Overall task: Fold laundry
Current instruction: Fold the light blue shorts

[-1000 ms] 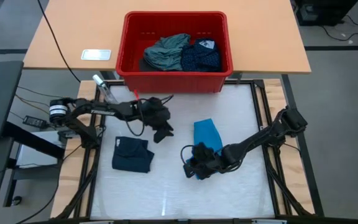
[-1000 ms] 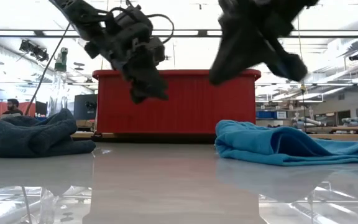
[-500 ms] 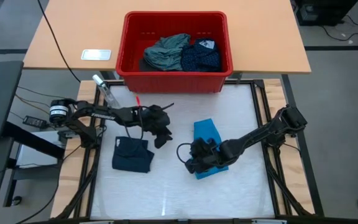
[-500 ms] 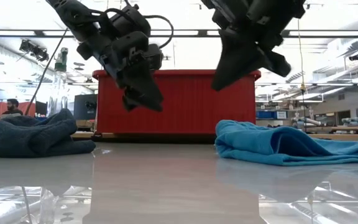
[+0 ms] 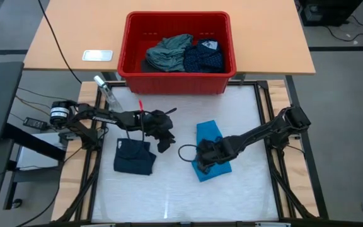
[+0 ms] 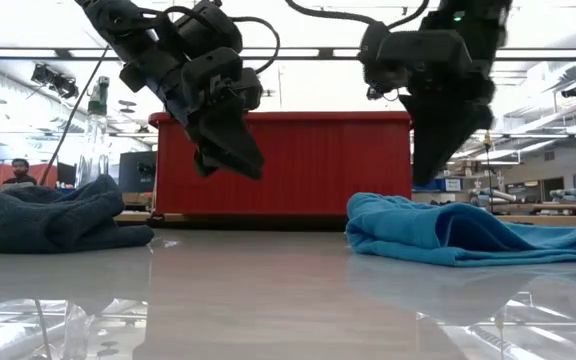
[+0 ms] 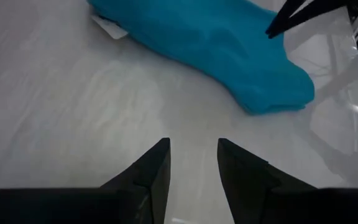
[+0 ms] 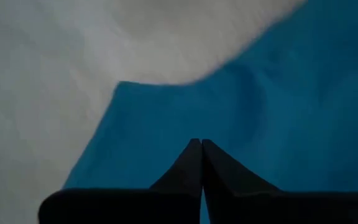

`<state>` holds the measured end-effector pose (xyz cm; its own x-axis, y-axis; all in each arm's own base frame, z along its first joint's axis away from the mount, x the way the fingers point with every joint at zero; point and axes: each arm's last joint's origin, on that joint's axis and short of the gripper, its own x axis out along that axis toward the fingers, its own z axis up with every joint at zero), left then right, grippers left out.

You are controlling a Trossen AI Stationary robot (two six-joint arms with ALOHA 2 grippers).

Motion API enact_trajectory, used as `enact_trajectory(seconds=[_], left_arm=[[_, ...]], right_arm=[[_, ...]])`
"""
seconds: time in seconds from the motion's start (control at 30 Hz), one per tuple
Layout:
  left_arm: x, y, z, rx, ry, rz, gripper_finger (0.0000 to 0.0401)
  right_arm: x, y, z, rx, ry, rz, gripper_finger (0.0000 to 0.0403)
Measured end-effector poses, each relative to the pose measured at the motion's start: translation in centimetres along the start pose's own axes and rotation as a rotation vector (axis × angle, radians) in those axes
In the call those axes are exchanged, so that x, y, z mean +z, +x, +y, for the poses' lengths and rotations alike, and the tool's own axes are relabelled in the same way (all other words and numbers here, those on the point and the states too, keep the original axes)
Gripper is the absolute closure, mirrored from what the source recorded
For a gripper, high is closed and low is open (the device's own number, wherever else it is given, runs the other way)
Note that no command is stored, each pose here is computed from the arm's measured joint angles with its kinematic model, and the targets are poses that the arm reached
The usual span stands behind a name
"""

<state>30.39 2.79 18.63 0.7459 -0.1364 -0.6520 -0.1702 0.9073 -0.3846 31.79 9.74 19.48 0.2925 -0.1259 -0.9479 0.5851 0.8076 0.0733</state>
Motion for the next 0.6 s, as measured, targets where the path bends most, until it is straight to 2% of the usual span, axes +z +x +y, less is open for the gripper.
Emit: enact_trajectory(seconds=[0.07,0.17,0.3,0.47,0.6], left_arm=[[-0.1,0.0,-0.2,-0.003,-0.006,0.002,0.0266],[-0.1,0.1,-0.5,-0.013,-0.013,0.001,0.0266],[-0.2,0.1,-0.7,-0.019,-0.118,0.005,0.0266],[-0.3,0.3,-0.7,-0.009,-0.258,0.013,0.0266],[-0.6,0.4,-1.1,0.025,-0.308,0.009,0.0266]], right_arm=[[0.5,0.1,-0.2,0.015,-0.051,-0.011,0.0392],[1.3,0.3,-0.8,0.003,-0.036,-0.015,0.0397],[2.4,0.9,-1.8,0.017,-0.018,-0.046,0.0398],[2.7,1.0,-3.2,0.121,0.01,-0.102,0.0398],[2.0,0.8,-4.9,0.2,0.031,-0.154,0.0398]])
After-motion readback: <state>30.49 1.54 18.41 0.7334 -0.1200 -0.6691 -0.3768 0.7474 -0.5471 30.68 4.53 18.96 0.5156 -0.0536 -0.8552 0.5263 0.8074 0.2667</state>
